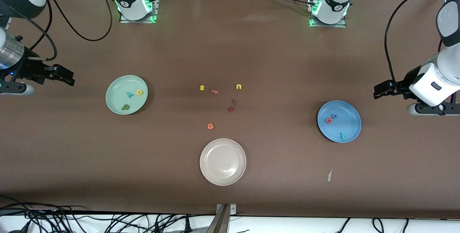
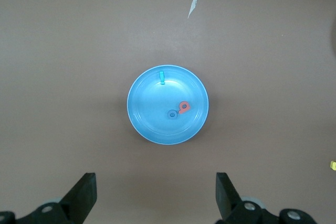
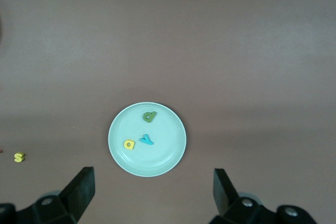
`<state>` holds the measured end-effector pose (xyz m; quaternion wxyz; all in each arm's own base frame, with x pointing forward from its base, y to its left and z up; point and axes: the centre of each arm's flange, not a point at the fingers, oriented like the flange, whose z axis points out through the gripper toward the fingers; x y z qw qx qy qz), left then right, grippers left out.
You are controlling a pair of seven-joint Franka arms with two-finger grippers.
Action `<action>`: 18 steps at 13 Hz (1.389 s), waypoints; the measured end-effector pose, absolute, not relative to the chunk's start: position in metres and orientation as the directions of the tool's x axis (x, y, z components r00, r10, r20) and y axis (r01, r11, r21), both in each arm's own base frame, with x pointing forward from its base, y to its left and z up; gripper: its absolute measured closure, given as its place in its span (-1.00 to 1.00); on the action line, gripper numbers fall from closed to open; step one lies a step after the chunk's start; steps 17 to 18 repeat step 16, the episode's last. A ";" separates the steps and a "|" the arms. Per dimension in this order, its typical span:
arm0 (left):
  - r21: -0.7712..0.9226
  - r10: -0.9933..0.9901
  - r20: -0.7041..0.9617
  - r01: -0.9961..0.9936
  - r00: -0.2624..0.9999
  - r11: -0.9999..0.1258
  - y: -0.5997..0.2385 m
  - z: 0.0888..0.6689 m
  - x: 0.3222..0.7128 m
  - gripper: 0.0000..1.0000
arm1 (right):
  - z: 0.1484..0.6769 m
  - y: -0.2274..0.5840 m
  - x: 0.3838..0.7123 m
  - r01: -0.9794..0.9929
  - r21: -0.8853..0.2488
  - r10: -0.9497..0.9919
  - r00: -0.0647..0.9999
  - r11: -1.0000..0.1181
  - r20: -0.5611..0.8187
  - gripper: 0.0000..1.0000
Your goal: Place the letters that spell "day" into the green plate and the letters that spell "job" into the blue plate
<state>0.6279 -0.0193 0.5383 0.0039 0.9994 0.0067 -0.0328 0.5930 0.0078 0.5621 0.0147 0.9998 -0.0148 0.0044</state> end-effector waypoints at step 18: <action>0.007 0.013 -0.078 0.014 0.997 -1.000 -0.020 0.538 0.626 -1.00 | 0.582 0.022 0.592 -0.008 -0.015 -0.008 1.000 -1.000 0.020 -1.00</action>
